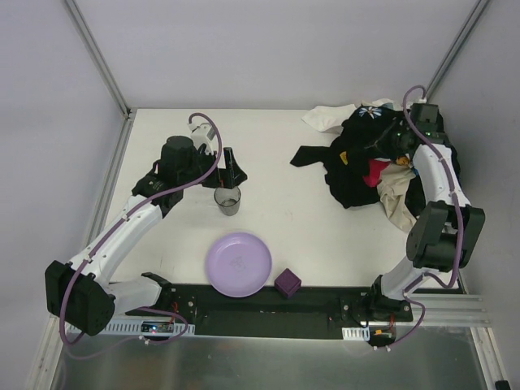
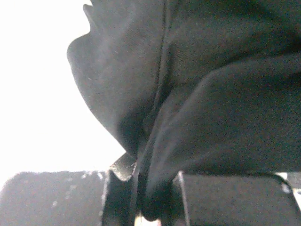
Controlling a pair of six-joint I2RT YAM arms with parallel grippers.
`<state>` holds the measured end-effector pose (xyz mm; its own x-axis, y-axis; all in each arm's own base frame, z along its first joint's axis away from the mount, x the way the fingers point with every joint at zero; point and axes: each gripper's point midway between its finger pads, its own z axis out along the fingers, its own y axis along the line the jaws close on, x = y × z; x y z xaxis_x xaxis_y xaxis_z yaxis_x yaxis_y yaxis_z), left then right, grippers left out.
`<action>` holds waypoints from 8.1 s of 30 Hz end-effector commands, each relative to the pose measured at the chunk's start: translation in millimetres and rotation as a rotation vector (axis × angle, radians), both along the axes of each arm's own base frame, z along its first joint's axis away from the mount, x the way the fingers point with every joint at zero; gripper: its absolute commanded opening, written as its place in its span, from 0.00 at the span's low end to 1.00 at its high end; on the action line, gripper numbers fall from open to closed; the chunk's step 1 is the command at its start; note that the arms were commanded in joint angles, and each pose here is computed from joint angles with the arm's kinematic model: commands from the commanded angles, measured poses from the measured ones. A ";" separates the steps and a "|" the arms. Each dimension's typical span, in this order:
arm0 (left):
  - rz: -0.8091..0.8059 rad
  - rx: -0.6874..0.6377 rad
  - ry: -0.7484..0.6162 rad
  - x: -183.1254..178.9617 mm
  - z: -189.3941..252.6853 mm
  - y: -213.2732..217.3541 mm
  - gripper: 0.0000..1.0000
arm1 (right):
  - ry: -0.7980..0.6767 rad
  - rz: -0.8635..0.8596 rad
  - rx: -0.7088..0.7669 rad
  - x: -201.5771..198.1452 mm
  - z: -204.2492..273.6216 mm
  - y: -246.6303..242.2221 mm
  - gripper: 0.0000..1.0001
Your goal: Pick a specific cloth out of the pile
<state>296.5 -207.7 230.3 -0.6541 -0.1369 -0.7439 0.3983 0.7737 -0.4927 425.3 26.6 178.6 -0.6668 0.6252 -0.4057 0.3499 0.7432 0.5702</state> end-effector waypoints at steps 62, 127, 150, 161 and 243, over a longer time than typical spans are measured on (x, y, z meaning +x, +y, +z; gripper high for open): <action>0.044 -0.038 -0.087 18.9 39.5 1.2 0.99 | -0.070 -0.156 -0.235 -62.5 61.9 -90.6 0.96; -0.227 -0.145 0.480 75.3 -54.9 -186.7 0.99 | -0.089 -0.237 -0.172 28.7 44.5 -120.4 0.00; -0.181 -0.279 0.658 94.8 -109.2 -314.2 0.97 | -0.139 -0.402 -0.052 22.7 56.8 -176.0 0.00; -0.180 -0.400 0.701 98.8 -135.4 -355.5 0.89 | -0.145 -0.394 -0.013 24.1 52.5 -173.8 0.00; -0.222 0.059 0.274 105.6 -45.4 -232.5 0.00 | -0.118 -0.338 0.023 12.2 33.1 -150.4 0.17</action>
<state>378.5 -455.0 73.2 -0.8979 0.1665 -0.4075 0.3571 0.8169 -0.4530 431.8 -118.8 171.2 -0.4265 0.8330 -0.3524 0.5817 0.5510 0.5984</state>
